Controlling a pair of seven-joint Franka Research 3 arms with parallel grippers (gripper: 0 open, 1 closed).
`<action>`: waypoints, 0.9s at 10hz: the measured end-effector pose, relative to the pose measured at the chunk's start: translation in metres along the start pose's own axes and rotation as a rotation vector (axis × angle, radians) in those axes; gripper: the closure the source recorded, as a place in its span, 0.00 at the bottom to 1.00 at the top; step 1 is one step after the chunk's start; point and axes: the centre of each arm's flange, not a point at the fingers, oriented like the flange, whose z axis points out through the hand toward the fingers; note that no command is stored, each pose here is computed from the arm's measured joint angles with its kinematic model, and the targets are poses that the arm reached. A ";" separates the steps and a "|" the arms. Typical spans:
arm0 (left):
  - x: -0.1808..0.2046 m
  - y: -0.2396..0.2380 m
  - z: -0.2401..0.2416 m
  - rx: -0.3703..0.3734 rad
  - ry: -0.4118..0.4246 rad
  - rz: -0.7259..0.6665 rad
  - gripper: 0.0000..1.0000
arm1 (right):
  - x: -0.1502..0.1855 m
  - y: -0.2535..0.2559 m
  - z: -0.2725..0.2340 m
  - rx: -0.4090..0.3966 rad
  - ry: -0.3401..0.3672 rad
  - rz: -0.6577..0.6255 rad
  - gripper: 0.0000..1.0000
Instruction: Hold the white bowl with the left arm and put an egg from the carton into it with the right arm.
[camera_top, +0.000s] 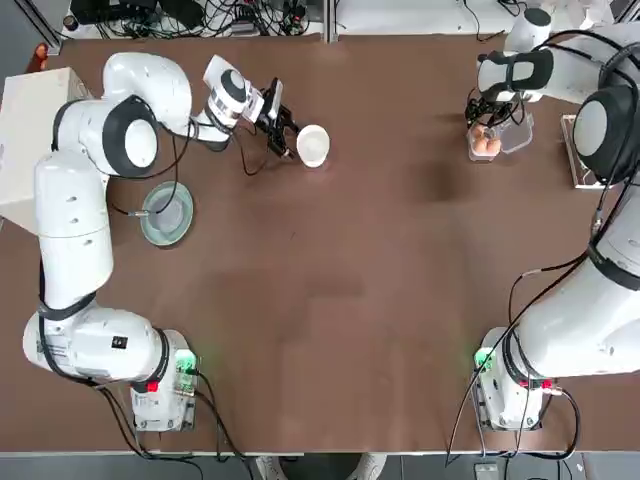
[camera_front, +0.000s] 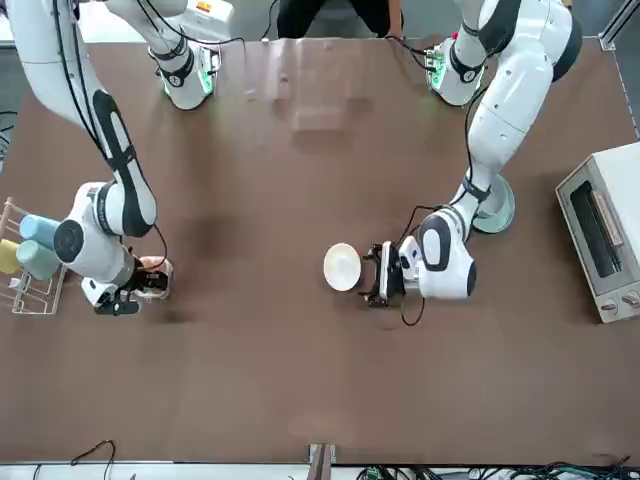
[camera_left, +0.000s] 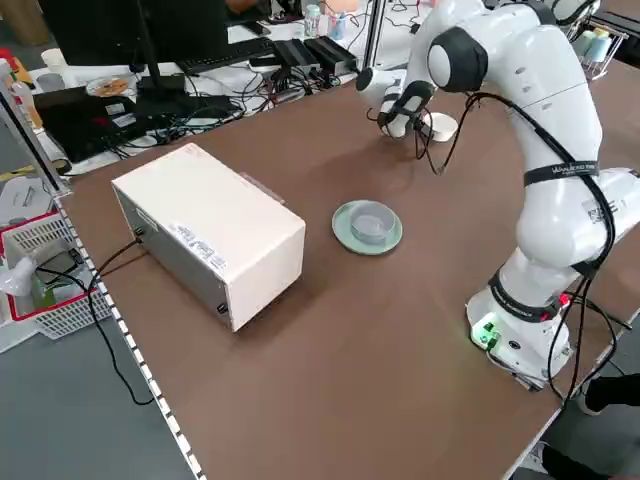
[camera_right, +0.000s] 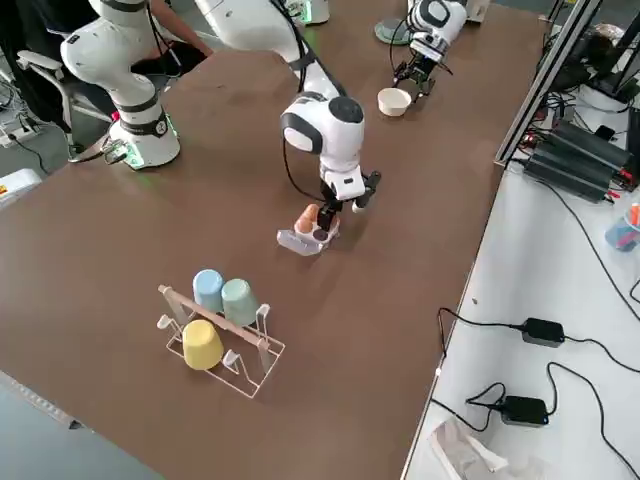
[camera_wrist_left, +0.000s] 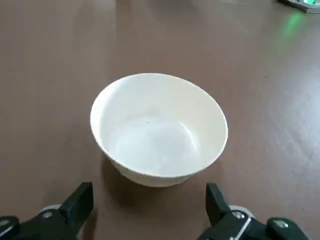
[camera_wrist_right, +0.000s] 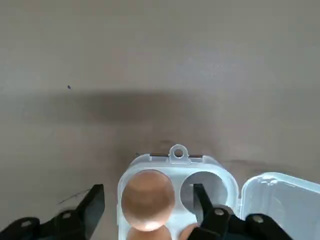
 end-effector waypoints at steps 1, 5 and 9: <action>0.000 0.000 0.000 0.007 -0.003 0.001 0.00 | 0.000 0.001 0.000 -0.001 0.000 0.002 0.20; 0.008 0.004 0.009 -0.006 0.005 0.009 0.00 | -0.004 0.002 0.004 -0.001 -0.010 0.004 0.20; 0.013 0.005 0.012 -0.009 0.009 0.013 0.00 | -0.004 0.002 0.004 -0.001 -0.009 0.005 0.37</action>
